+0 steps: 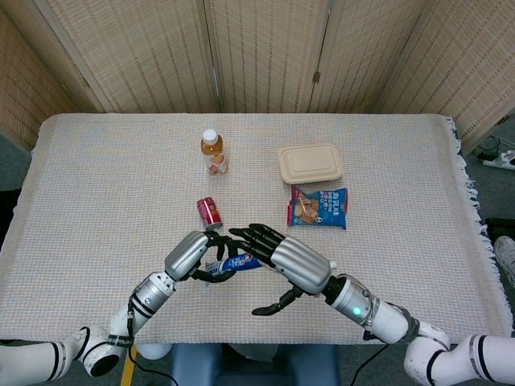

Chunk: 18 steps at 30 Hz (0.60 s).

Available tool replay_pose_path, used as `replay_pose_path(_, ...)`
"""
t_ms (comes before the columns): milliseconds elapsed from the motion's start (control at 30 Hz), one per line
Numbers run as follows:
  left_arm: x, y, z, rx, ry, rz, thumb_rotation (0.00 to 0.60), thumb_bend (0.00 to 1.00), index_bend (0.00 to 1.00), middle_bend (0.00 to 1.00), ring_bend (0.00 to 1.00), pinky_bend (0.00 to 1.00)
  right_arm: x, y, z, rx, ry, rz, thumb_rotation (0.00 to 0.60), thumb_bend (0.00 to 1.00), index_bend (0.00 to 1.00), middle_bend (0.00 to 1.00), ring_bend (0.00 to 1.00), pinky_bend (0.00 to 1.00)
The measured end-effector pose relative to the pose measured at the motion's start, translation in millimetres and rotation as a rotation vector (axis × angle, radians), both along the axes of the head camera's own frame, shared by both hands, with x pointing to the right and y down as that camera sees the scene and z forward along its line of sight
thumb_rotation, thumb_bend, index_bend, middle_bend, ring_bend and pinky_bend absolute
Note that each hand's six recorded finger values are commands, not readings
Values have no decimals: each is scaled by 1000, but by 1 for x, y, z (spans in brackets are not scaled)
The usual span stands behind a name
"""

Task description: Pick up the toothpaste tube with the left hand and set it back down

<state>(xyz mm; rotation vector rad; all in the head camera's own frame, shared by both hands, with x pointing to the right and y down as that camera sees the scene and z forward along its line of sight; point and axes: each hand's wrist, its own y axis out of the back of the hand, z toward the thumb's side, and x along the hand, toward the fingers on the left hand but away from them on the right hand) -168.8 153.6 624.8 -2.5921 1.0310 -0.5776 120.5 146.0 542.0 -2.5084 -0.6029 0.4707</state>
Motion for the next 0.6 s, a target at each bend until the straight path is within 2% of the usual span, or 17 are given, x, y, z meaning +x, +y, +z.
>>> replay_pose_path(300,5,-1,-4,7,35,-19,600,830,735,782,668,494,-6,-2,7,-47,-39,21,325,73,0,0,0,0)
replay_pose_path(600,8,-1,-6,45,36,-17,600,831,739,788,667,494,-9,-3,14,-119,-80,39,325,73,0,0,0,0)
